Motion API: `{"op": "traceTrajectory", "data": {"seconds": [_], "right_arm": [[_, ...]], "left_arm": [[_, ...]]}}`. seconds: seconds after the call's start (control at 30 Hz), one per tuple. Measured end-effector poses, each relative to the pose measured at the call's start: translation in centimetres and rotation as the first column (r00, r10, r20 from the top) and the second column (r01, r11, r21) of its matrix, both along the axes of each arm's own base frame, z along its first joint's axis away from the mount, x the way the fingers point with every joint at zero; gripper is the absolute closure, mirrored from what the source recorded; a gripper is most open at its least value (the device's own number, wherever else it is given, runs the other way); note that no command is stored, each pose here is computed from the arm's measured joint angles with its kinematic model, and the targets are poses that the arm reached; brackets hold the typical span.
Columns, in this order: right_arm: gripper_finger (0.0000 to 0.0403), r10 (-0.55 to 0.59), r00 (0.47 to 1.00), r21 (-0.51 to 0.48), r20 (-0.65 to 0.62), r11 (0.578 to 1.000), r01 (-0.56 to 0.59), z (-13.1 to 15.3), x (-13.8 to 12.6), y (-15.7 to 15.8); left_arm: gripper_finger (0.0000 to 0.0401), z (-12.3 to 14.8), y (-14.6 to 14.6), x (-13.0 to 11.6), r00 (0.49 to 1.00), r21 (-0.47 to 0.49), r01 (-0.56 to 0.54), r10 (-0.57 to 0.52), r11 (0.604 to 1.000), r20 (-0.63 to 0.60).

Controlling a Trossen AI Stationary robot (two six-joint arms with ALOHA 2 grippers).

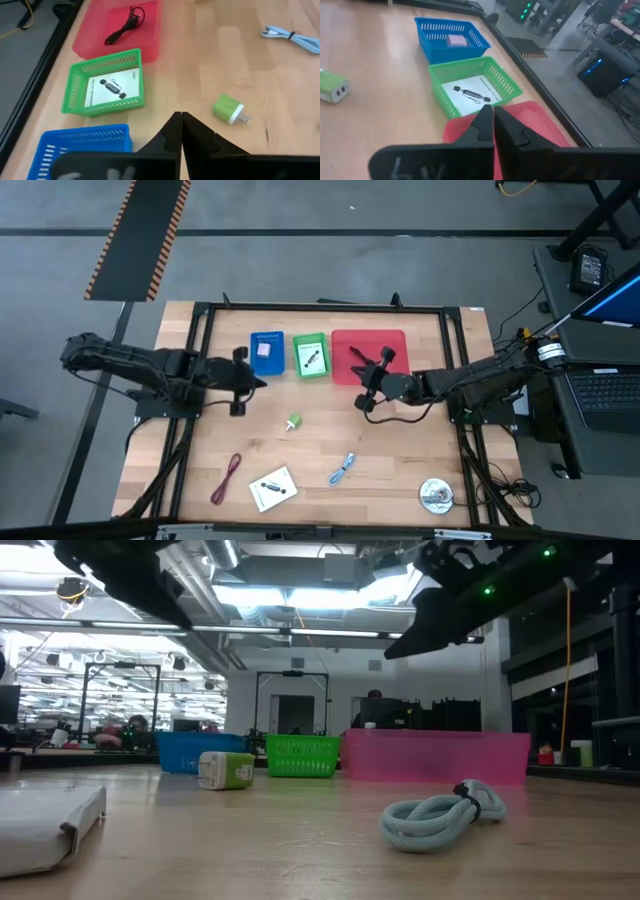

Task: Pick and place items into bin
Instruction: Put the red charger cable into the red bin

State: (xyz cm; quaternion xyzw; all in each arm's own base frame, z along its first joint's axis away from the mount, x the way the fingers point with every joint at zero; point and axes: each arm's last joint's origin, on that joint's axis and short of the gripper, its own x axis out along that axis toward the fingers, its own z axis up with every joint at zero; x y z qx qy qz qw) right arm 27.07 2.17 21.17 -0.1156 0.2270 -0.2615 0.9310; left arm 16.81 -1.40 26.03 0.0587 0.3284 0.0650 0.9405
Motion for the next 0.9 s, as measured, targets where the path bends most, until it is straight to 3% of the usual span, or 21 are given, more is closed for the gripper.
{"op": "traceTrajectory", "data": {"seconds": [0.2, 0.43, 0.7, 0.9], "right_arm": [[0.0402, -0.009, 1.000, -0.001, 0.000, 1.000, 0.009, 0.0, 0.0, -0.3], [0.0402, 0.001, 1.000, -0.023, -0.017, 1.000, -0.002, 0.0, 0.0, -0.3], [0.0402, -0.001, 1.000, -0.017, -0.017, 1.000, 0.000, 0.0, 0.0, -0.2], [0.0402, -0.009, 1.000, 0.003, -0.002, 1.000, 0.009, 0.0, 0.0, -0.2]], "left_arm": [[0.0399, 0.7, -1.7, -0.1, 0.999, -0.037, -0.043, 0.042, 0.998, -0.026], [0.0399, 2.0, -3.8, 1.3, 0.955, -0.074, -0.189, 0.166, 0.979, -0.248], [0.0399, 1.4, -7.6, 3.2, 0.788, -0.172, -0.387, 0.228, 0.906, -0.572], [0.0398, -0.4, -11.1, 3.0, 0.667, -0.219, -0.501, 0.212, 0.837, -0.714]]}}
